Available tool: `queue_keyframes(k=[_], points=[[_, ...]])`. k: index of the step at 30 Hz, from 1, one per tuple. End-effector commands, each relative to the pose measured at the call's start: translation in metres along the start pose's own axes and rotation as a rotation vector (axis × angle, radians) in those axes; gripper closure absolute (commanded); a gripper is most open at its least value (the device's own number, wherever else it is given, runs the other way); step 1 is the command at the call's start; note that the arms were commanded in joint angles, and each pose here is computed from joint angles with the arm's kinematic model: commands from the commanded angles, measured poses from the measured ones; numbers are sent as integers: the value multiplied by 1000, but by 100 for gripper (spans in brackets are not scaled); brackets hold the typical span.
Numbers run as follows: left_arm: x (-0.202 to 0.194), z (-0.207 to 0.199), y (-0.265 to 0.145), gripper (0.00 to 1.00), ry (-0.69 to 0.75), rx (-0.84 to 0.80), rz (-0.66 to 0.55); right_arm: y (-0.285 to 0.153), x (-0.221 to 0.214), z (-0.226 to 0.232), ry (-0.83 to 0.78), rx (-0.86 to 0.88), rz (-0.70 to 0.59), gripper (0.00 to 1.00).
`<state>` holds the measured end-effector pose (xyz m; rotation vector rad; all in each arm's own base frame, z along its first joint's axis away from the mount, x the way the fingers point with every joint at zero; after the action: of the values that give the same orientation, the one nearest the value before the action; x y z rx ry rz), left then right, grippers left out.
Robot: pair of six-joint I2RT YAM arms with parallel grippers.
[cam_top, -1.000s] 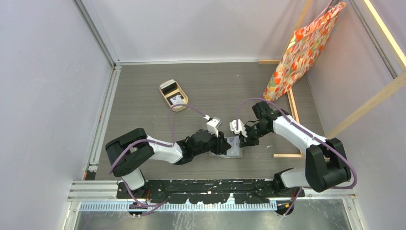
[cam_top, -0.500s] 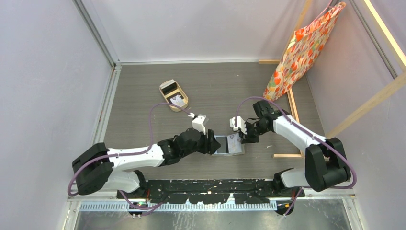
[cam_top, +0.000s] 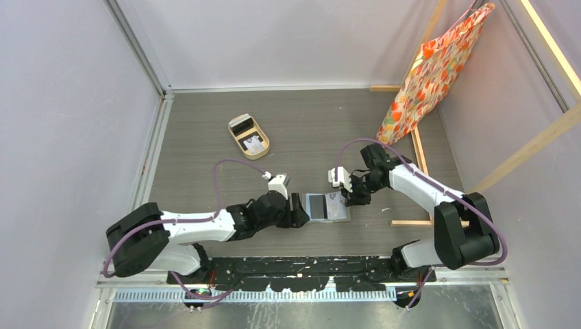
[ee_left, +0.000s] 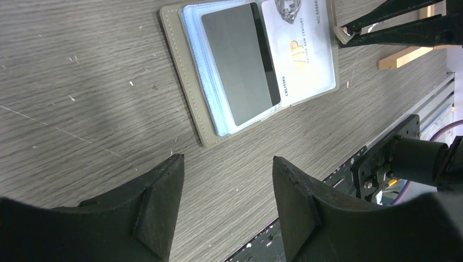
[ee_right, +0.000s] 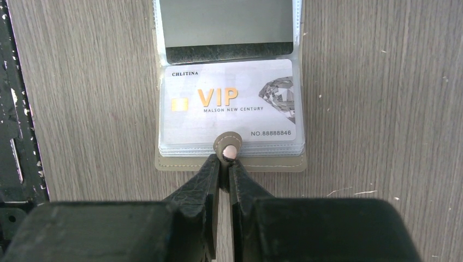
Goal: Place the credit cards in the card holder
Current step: Turn over the card slot in the card holder.
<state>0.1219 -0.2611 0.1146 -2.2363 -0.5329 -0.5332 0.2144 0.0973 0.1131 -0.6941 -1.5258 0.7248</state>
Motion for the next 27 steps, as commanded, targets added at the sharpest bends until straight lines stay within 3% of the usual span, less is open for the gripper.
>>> queue_keyframes(k=[1,4,14,27], points=[[1,-11,13,38,-100,-53,4,-1,3,-6,-11,-16,-11,86],[-4,-13,22,39,-133,-55,37,-2,4,-6,-16,-20,-10,85],[-9,2,38,39,-237,151,35,-2,4,-5,-18,-11,-14,85],[-10,-6,38,39,-275,-28,11,5,3,-2,-19,24,-9,85]])
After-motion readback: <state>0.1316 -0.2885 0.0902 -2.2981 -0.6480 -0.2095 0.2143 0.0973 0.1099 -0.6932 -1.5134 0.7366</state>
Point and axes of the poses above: each gripper's point midway between its finger pads, its own y axis out along the fingers, its own z axis along the line the jaws close on, x = y × z, the point moved 8 cm from there along -y, back along the fingers, and after that the axes turned 6 degrees about -y, right-handed, at the moved point
